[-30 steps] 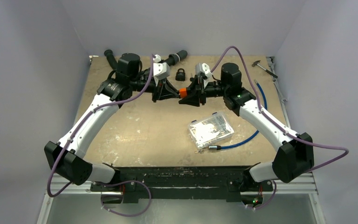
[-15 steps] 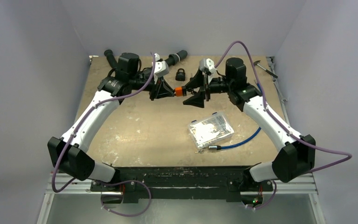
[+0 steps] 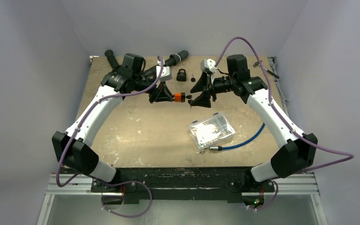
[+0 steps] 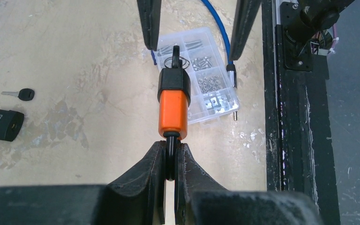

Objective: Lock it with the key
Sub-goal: Lock the lock.

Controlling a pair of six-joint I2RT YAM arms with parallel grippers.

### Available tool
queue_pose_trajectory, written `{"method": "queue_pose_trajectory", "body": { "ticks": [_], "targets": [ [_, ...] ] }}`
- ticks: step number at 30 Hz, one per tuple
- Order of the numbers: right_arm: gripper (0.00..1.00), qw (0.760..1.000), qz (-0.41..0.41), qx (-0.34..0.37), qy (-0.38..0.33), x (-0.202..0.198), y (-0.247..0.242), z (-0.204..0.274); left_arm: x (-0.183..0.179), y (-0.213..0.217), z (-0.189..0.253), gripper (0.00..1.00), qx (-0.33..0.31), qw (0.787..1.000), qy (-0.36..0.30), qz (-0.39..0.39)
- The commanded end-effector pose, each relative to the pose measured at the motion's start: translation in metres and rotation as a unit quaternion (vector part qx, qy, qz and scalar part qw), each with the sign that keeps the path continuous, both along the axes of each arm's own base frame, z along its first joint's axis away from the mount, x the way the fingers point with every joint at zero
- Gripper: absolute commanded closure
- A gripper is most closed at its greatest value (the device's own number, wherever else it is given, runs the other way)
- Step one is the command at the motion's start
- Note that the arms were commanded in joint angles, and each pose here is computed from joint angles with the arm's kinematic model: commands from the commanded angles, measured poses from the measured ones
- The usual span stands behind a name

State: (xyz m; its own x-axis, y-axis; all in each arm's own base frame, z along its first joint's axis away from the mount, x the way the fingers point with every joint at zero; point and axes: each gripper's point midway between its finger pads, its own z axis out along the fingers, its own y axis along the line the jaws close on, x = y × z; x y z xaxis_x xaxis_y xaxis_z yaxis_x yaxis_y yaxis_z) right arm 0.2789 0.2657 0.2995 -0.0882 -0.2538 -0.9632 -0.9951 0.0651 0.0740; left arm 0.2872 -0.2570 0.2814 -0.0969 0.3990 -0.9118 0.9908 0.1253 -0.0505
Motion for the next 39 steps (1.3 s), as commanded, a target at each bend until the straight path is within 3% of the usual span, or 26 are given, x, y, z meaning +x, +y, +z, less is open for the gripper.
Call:
{"method": "queue_pose_trajectory", "body": {
  "ticks": [1,5,10,16,20,23,25,27,30,33,39],
  "targets": [
    [0.36,1.000,0.002,-0.017,-0.011,0.003,0.001,0.004,0.001,-0.007,0.031,1.00,-0.033,0.998,-0.051,-0.031],
    [0.39,1.000,0.006,-0.022,-0.017,0.004,0.006,0.000,0.001,-0.009,0.033,1.00,-0.036,0.997,-0.054,-0.034],
    [0.31,0.999,0.013,-0.025,-0.020,0.003,0.017,-0.002,-0.002,-0.014,0.034,1.00,-0.037,0.997,-0.053,-0.039],
    [0.35,0.999,0.025,-0.023,-0.035,0.002,0.029,-0.003,-0.004,-0.018,0.038,1.00,-0.040,0.997,-0.049,-0.040],
    [0.50,0.998,0.032,-0.021,-0.041,0.001,0.033,-0.003,-0.003,-0.019,0.040,1.00,-0.044,0.998,-0.037,-0.035],
    [0.68,0.998,0.036,-0.019,-0.042,0.000,0.034,-0.003,-0.004,-0.019,0.041,1.00,-0.046,0.998,-0.034,-0.034],
    [0.86,0.998,0.036,-0.015,-0.048,0.000,0.034,-0.001,-0.002,-0.020,0.042,1.00,-0.049,0.998,-0.026,-0.024],
    [1.00,0.998,0.033,-0.010,-0.054,0.001,0.035,0.001,0.005,-0.021,0.045,0.87,-0.056,0.998,-0.016,-0.001],
    [1.00,0.998,-0.003,0.022,-0.060,0.013,0.038,0.016,0.025,-0.019,0.057,0.46,-0.092,0.993,0.013,0.073],
    [1.00,0.992,-0.072,0.073,-0.067,0.033,0.032,0.036,0.041,-0.013,0.081,0.16,-0.157,0.978,0.043,0.133],
    [1.00,0.969,-0.164,0.153,-0.106,0.067,0.022,0.082,0.059,0.001,0.114,0.05,-0.230,0.949,0.092,0.193]
  ]
}}
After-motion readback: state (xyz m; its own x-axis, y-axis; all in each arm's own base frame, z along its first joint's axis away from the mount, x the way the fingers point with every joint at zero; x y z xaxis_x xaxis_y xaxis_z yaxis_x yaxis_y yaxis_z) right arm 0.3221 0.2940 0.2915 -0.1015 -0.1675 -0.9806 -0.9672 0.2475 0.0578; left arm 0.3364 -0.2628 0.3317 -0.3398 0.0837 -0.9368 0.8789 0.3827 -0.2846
